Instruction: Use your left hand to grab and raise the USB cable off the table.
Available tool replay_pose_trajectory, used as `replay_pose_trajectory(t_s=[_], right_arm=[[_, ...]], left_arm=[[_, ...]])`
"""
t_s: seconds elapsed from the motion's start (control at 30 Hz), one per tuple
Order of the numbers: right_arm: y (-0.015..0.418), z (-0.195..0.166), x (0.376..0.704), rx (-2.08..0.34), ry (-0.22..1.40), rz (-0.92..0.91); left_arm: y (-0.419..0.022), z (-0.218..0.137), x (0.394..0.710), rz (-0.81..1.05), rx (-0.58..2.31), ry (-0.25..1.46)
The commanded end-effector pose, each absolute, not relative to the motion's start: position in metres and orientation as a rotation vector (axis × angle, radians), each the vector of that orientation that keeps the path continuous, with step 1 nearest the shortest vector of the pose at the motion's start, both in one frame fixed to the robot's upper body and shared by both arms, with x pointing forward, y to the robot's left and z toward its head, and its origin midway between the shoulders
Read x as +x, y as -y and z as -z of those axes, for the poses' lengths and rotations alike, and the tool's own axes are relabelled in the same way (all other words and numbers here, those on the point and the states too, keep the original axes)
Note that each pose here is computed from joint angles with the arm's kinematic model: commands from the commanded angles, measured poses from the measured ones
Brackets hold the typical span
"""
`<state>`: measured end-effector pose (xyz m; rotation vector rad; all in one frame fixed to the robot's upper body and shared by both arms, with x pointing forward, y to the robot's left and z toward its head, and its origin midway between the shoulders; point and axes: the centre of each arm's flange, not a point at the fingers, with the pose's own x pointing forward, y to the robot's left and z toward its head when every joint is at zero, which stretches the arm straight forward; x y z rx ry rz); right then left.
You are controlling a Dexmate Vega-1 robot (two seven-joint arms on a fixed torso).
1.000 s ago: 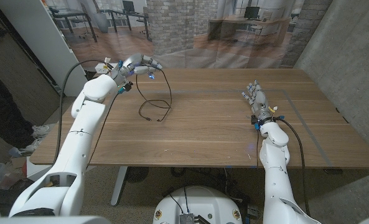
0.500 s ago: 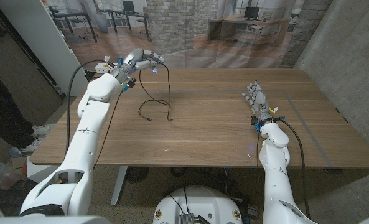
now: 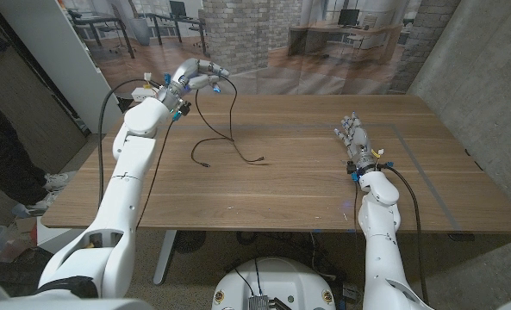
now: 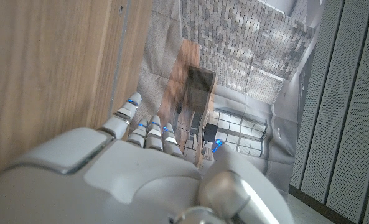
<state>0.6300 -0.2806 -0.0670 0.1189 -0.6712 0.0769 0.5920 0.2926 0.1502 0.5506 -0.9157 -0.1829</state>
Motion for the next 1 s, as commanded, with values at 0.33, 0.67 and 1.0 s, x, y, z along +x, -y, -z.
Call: replay_pose_trajectory(t_s=[0.33, 0.67, 1.0], right_arm=[[0.275, 0.070, 0.628, 0.121, 0.674, -0.077], [0.271, 0.070, 0.628, 0.123, 0.674, -0.077], [0.269, 0.071, 0.628, 0.126, 0.673, -0.068]], left_arm=[[-0.284, -0.175, 0.591, 0.192, 0.492, 0.994], [-0.283, -0.192, 0.590, 0.200, 0.483, 1.026], [-0.283, -0.205, 0.591, 0.203, 0.472, 1.057]])
